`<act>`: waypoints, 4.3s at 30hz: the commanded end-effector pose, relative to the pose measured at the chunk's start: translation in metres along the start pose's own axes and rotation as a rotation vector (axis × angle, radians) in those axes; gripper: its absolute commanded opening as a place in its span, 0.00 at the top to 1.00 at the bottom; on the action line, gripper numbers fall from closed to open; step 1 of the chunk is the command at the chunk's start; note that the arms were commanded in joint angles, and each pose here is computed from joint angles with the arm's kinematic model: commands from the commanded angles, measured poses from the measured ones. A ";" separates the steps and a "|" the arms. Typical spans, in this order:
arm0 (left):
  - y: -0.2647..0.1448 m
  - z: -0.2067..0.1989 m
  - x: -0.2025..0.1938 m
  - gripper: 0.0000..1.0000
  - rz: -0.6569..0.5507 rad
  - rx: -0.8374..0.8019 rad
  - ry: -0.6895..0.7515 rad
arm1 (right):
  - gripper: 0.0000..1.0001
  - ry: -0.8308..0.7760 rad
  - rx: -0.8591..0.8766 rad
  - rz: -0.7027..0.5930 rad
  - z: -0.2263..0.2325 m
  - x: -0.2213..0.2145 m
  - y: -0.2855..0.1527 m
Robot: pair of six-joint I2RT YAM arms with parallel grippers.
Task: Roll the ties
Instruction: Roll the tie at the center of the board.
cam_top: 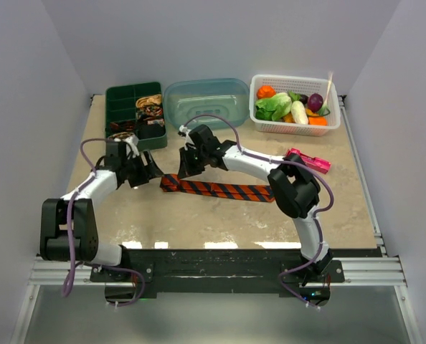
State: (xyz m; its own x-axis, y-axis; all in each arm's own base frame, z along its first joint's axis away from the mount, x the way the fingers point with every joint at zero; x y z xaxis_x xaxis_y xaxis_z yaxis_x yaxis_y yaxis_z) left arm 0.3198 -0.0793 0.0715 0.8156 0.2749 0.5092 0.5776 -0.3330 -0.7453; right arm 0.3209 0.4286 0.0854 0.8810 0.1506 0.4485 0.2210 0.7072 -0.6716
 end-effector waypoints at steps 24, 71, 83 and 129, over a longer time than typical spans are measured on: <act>0.012 0.006 -0.025 0.24 0.025 -0.238 -0.189 | 1.00 -0.065 -0.083 0.055 -0.032 -0.031 0.037; 0.011 -0.011 -0.005 1.00 0.006 -0.173 -0.055 | 1.00 -0.065 -0.067 -0.039 -0.002 0.001 0.001; -0.005 0.006 0.013 1.00 0.006 0.047 0.078 | 1.00 -0.067 -0.048 -0.042 0.003 0.003 0.003; -0.013 -0.010 0.019 1.00 0.028 0.262 0.337 | 1.00 0.008 0.067 -0.073 0.034 0.007 0.004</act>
State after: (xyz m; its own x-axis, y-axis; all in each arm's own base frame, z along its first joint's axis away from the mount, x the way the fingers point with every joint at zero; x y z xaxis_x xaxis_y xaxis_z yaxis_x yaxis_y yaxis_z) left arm 0.3159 -0.0853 0.0829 0.8435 -0.0230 0.5367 0.5291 -0.1370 -0.8374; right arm 0.2931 0.4656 0.0406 0.9045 0.1843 0.3845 0.1482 0.7097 -0.6888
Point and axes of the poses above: each gripper's point midway between its finger pads, its own y axis out along the fingers, its own z axis along the line the jaws close on, x = y × z, the point moved 1 cm from there along -y, back along the fingers, and after that the axes turned 5 degrees about y, right-handed, at the moved point
